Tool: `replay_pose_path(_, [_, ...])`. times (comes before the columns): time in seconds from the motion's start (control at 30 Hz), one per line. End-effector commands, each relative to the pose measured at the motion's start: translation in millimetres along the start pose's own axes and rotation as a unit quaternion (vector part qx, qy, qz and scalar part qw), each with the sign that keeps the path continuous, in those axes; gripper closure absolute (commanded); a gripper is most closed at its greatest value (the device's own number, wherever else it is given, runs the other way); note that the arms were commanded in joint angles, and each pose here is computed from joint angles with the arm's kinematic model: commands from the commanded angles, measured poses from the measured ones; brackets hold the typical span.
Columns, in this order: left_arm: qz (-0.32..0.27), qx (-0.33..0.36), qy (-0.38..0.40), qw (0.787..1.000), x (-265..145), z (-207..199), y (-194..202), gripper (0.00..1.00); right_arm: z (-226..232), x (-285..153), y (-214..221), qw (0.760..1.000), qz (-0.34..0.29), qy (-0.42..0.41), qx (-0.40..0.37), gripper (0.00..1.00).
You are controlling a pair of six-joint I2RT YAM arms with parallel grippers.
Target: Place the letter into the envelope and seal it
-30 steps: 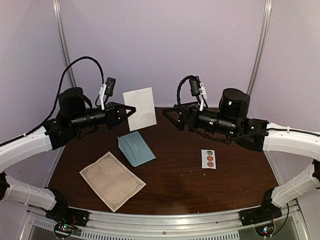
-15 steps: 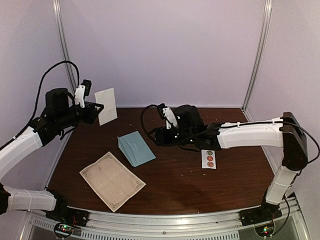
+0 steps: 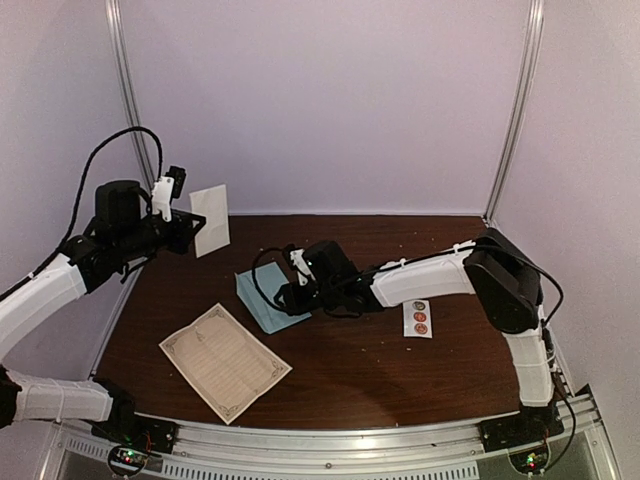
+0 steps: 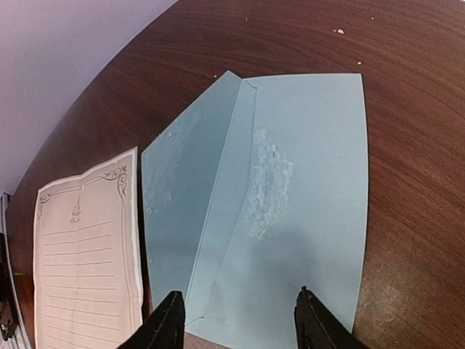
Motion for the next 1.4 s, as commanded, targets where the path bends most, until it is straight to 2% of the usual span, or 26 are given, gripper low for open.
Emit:
replay_pose_path(0.0, [0.002, 0.008, 0.007, 1.000, 4.6, 0.9, 3.6, 1.00, 0.5, 15.0, -2.2, 1.000, -0.007, -0.002, 0.005, 0.48])
replay_pose_path(0.3, [0.005, 0.007, 0.007, 1.000, 5.0, 1.2, 5.5, 1.00, -18.6, 28.3, 23.2, 0.999, 0.021, 0.018, 0.039, 0.47])
replay_pose_path(0.57, [0.001, 0.007, 0.005, 1.000, 2.9, 1.4, 4.5, 1.00, -35.3, 15.2, 51.0, 0.994, 0.060, 0.040, 0.087, 0.47])
replay_pose_path(0.87, [-0.001, 0.007, 0.004, 1.000, 1.3, 1.3, 3.8, 1.00, -46.2, -30.4, 97.3, 0.979, 0.113, 0.078, 0.153, 0.50])
replay_pose_path(1.17, [0.010, -0.001, 0.014, 1.000, 5.1, 0.3, 9.4, 1.00, -23.2, -82.7, 130.0, 0.958, 0.132, 0.035, 0.253, 0.49])
replay_pose_path(1.37, [0.015, -0.002, 0.017, 1.000, 7.6, 0.2, 11.4, 1.00, -1.3, -106.1, 118.2, 0.956, 0.109, 0.007, 0.274, 0.50])
Point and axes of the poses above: each gripper's point midway between its finger pads, its own x axis out along the fingers, its own z axis along the line the jaws close on, y = z × x, the point moved 6 cm from there along -x, back along the fingers, and after that the axes turned 7 degrees about -x, right-handed, at the moved point
